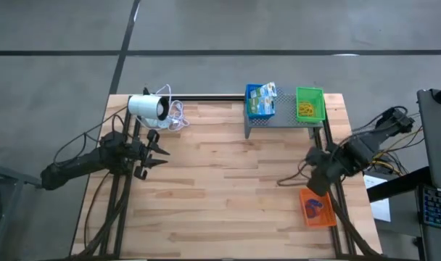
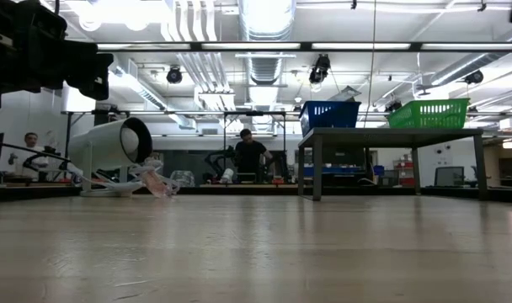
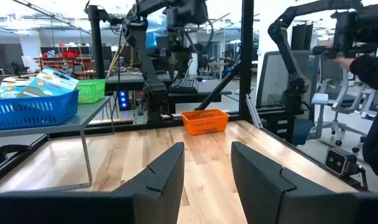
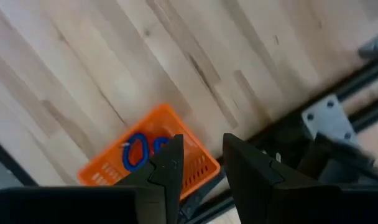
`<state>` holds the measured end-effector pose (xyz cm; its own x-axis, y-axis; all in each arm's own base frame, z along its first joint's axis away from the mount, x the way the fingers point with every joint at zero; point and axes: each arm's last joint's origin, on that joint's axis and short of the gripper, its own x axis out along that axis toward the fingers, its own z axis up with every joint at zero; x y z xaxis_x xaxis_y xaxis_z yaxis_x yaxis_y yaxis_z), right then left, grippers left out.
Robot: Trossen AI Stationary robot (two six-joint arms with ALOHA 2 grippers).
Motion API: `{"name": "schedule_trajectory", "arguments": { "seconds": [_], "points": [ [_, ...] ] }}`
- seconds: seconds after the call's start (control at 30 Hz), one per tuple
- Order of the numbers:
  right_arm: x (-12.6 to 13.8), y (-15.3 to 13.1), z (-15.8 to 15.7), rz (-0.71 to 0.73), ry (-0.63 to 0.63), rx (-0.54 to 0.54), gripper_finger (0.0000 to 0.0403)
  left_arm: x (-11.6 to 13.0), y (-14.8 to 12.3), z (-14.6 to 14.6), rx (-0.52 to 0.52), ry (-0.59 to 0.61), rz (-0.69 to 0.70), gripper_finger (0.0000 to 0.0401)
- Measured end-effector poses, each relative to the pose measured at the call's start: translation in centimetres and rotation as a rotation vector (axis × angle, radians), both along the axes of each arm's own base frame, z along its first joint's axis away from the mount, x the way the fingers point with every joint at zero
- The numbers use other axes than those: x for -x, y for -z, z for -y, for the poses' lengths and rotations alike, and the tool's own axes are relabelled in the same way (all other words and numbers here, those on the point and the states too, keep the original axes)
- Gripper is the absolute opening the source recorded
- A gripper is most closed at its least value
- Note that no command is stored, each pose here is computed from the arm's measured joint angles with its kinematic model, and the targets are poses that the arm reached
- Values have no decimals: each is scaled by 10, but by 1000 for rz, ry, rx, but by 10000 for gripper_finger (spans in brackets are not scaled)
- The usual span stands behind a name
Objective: Pick & Place Office Desk Supplies
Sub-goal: Put the orange bin on the shelf
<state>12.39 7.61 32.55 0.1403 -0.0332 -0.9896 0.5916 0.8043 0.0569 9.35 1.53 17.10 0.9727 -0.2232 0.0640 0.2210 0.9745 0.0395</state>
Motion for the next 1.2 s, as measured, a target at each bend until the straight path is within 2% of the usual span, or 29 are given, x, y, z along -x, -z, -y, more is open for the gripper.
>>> {"name": "schedule_trajectory", "arguments": {
  "seconds": [0.27, 0.43, 0.67, 0.83, 1.03, 1.2],
  "points": [
    [16, 30, -25, -72, -40, 61, 114, 0, 0, 0, 0, 0, 0, 134],
    [21, 47, -37, -22, -117, 130, 154, 0, 0, 0, 0, 0, 0, 134],
    [27, 79, -44, -36, -309, 168, 209, 0, 0, 0, 0, 0, 1, 134],
    [28, 93, -43, -44, -332, 179, 215, 0, 0, 0, 1, 0, 0, 134],
    [25, 106, -47, -2, -407, 143, 215, 0, 0, 0, 1, 0, 0, 134],
    [24, 113, -48, 8, -411, 129, 215, 0, 0, 0, 1, 0, 0, 134]
  ]
}}
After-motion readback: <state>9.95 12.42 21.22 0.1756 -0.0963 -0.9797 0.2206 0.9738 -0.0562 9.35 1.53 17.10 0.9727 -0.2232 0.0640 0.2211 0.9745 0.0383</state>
